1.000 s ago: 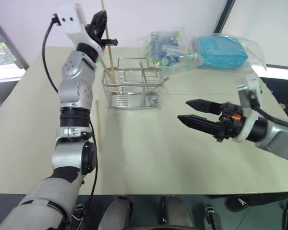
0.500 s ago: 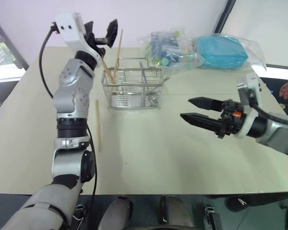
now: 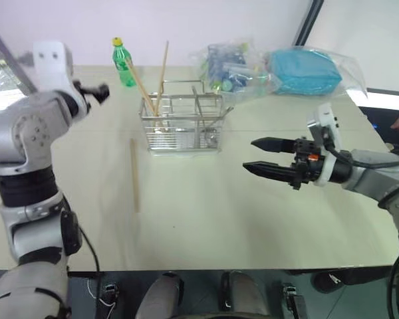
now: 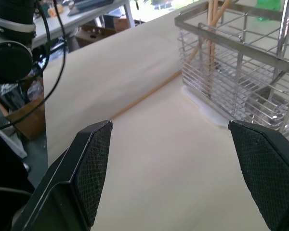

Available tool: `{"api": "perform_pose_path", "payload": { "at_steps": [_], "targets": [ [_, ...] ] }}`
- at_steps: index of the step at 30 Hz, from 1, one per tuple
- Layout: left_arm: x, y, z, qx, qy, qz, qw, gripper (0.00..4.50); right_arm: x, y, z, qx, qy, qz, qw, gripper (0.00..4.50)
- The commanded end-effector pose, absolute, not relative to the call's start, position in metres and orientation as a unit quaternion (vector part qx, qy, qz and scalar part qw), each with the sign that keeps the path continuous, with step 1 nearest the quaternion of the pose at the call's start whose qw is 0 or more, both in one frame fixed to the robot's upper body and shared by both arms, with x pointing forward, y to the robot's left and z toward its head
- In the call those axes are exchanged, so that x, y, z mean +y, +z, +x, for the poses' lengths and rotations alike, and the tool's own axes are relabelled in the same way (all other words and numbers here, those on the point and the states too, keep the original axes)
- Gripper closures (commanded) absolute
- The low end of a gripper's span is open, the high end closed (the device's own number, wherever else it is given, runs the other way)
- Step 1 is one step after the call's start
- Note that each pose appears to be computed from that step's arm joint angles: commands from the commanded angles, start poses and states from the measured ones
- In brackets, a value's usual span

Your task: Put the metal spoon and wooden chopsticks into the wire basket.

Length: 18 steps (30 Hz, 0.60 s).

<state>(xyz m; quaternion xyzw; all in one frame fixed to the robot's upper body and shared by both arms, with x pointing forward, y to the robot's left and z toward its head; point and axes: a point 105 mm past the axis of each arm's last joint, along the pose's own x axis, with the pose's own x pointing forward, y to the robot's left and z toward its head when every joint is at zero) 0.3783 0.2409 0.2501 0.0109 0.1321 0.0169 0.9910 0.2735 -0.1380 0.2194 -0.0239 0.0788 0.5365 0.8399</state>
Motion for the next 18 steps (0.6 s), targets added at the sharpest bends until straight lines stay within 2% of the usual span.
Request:
{"api": "perform_pose_path", "payload": {
  "at_steps": [1, 6, 12, 18],
  "targets": [
    [0.233, 0.236, 0.365, 0.171, 0.017, 0.000, 0.985, 0.06, -0.139, 0.230, 0.275, 0.058, 0.543, -0.040, 0.836, 0.51],
    [0.216, 0.181, 0.355, 0.262, -0.001, -0.032, 0.965, 0.06, -0.133, 0.228, 0.275, 0.057, 0.551, -0.034, 0.832, 0.51],
    [0.214, 0.139, 0.348, 0.331, 0.004, -0.010, 0.943, 0.06, -0.131, 0.222, 0.270, 0.061, 0.548, -0.032, 0.833, 0.51],
    [0.201, 0.121, 0.354, 0.357, -0.010, -0.034, 0.934, 0.06, -0.131, 0.225, 0.268, 0.055, 0.542, -0.019, 0.838, 0.51]
  ]
}}
